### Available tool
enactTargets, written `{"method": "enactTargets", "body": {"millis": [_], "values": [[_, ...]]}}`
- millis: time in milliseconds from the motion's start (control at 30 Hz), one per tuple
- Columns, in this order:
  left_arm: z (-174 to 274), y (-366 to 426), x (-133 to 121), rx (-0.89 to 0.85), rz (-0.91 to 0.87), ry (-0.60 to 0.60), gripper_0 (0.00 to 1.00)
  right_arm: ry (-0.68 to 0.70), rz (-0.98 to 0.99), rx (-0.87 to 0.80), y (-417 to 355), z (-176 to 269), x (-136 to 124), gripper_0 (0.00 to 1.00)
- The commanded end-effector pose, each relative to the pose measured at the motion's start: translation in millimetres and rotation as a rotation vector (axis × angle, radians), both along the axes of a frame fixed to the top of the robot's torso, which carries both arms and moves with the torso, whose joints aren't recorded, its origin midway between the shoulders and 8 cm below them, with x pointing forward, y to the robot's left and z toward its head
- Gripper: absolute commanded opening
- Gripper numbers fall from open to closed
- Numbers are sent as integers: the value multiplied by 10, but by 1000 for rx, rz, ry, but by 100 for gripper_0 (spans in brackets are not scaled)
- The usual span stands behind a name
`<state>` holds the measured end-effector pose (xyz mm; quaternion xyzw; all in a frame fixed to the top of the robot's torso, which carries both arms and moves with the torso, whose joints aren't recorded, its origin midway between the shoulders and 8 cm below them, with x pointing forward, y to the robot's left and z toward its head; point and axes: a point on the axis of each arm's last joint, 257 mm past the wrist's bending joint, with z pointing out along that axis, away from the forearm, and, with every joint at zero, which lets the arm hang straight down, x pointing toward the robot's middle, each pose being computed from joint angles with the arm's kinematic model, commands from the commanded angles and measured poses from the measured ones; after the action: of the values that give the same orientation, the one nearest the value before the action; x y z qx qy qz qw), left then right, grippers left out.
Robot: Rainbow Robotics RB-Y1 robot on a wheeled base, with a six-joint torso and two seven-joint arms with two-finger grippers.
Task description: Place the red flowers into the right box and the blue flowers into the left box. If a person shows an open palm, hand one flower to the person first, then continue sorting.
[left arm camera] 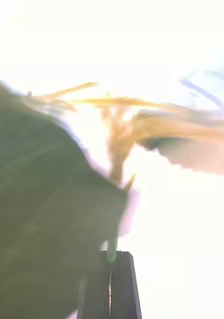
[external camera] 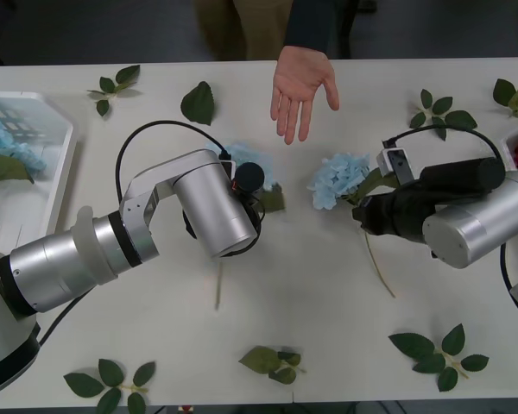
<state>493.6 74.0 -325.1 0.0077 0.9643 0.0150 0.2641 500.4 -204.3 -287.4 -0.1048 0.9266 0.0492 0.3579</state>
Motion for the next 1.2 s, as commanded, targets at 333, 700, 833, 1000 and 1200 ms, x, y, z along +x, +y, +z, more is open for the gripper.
{"method": "enactTargets", "body": {"millis": [333,700,833,1000,1200], "values": [[-58,12,-34,-25,36,-3,0,-41,-25,24,372,-101,271,73],[-59,7,-35,-27,36,-2,0,-47,-10,-8,336,-339,331,41],[-59,7,-35,-27,36,-2,0,-45,-10,3,361,-329,330,0],[-57,9,-32,-26,36,-4,0,-53,-10,21,386,-258,347,0],[-56,2,-29,-29,34,-5,0,-74,-4,87,335,39,325,0]]}}
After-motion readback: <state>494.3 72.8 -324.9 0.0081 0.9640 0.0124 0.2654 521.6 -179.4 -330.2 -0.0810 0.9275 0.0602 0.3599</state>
